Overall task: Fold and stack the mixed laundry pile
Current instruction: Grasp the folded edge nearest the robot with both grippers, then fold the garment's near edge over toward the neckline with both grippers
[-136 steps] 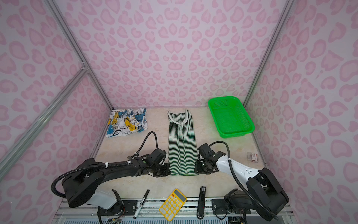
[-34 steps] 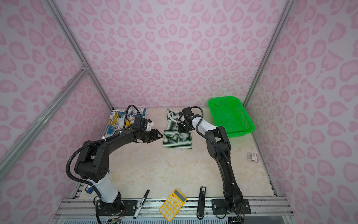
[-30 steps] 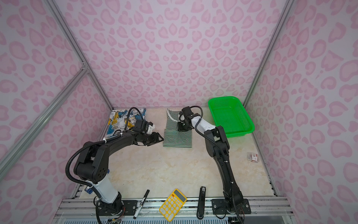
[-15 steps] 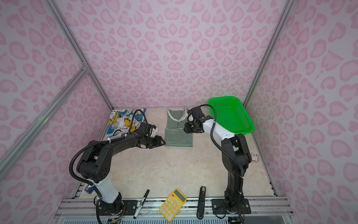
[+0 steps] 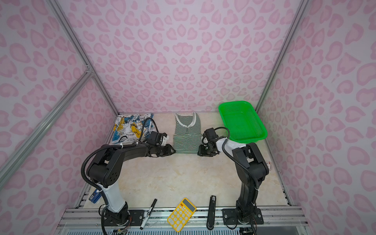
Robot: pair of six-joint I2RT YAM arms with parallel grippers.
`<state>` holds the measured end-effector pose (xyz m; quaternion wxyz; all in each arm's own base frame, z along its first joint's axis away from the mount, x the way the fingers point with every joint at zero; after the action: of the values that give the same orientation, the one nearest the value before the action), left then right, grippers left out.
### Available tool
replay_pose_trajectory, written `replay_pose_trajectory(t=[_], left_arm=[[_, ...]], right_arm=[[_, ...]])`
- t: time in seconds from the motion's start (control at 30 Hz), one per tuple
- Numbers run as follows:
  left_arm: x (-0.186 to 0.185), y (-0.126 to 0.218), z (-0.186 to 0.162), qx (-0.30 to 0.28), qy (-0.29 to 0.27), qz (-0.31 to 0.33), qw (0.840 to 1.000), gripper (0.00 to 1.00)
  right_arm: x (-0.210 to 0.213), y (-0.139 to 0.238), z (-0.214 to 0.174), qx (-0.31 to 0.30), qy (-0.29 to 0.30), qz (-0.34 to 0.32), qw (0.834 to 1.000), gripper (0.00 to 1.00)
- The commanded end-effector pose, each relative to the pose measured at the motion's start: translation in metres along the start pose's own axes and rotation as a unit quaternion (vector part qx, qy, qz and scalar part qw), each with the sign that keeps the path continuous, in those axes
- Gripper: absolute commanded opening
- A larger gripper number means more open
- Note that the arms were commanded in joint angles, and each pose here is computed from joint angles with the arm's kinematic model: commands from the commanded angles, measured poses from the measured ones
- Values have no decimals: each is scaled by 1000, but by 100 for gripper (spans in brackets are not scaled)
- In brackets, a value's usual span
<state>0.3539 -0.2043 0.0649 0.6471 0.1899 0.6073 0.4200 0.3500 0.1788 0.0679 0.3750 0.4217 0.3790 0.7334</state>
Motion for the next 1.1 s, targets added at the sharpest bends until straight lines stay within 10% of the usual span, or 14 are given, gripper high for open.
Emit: replay_pose_trajectory(t=[0.0, 0.33, 0.83, 1.07], left_arm=[[2, -5, 3, -9, 6, -2, 1000, 34], [7, -1, -19, 7, 19, 6, 1000, 4], [-7, 61, -146, 73, 37, 55, 995, 3], [-49, 116, -135, 12, 37, 16, 999, 3]], right_arm=[[-5, -14, 6, -10, -10, 7, 1000, 45], [-4, -9, -19, 15, -11, -12, 1000, 18], [40, 66, -113, 76, 28, -35, 996, 0], [61, 120, -92, 24, 45, -37, 998, 0]])
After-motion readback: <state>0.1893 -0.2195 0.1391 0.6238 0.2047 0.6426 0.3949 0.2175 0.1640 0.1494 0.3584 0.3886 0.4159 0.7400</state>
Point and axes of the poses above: each gripper's point midway between its finger pads, its own y axis back along the fingers, its own x axis along the line the jaws close on, z = x × y, the point moved 5 cm from there along y, back along the fingers, and after that the axes turned 14 degrees about y, right-handed, at the moved point
